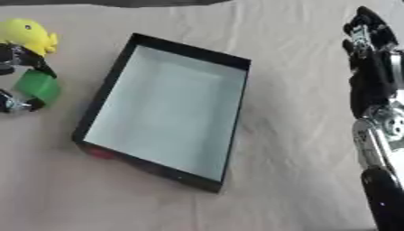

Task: Pick up objects on the table and place them in the box.

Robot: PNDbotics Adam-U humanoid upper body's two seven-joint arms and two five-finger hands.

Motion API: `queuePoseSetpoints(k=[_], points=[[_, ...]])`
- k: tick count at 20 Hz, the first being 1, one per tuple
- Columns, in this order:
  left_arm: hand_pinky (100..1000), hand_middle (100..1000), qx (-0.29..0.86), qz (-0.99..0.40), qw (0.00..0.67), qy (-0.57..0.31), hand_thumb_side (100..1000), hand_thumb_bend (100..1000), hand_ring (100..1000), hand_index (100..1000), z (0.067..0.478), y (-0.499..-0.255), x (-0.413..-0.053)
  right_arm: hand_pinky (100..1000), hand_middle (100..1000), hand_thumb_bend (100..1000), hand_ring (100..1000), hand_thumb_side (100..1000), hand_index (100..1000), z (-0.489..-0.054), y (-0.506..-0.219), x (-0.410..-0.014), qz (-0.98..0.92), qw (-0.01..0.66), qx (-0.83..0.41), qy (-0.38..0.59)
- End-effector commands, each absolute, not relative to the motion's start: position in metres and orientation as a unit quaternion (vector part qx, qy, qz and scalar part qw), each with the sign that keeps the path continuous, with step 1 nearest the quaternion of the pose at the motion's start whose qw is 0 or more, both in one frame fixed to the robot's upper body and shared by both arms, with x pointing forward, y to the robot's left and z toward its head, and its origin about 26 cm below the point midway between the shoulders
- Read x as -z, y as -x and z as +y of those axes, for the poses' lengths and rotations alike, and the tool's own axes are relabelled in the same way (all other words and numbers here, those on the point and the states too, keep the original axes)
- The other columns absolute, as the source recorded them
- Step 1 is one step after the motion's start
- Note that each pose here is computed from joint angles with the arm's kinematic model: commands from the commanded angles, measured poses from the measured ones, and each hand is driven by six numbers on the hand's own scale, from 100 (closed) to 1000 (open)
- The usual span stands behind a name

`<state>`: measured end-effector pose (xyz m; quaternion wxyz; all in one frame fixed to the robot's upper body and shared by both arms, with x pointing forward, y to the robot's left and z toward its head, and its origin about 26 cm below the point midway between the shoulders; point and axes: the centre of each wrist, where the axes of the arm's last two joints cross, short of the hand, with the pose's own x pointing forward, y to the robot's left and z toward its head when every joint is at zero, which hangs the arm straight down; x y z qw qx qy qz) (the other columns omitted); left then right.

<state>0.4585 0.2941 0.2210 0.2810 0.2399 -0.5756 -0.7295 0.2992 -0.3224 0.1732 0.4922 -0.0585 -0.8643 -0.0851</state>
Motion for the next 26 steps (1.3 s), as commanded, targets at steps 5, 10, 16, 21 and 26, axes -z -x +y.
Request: queuePoseSetpoints(k=[5,10,16,21,26], points=[[704,381,0.854,-0.466,0.117,-0.201,100,239,556,525,0.291,-0.451,-0.262,1000,992,100,955,511,880,-0.324,-0.298,-0.178,-0.868,0.486,0.079,0.063],[690,363,0.843,-0.484,0.1,-0.21,100,246,540,504,0.288,-0.447,-0.275,1000,991,100,954,504,880,-0.327,-0.297,-0.178,-0.869,0.483,0.083,0.067],[690,367,0.838,-0.497,0.068,-0.215,100,269,542,508,0.273,-0.446,-0.296,1000,989,100,954,496,880,-0.333,-0.293,-0.182,-0.872,0.475,0.083,0.078],[680,363,0.816,-0.541,0.005,-0.203,100,273,526,508,0.242,-0.436,-0.313,1000,988,100,954,490,879,-0.339,-0.292,-0.187,-0.875,0.468,0.084,0.087],[668,366,0.795,-0.579,-0.035,-0.178,100,270,517,513,0.221,-0.428,-0.321,1000,989,100,954,492,880,-0.343,-0.295,-0.187,-0.874,0.47,0.085,0.09]])
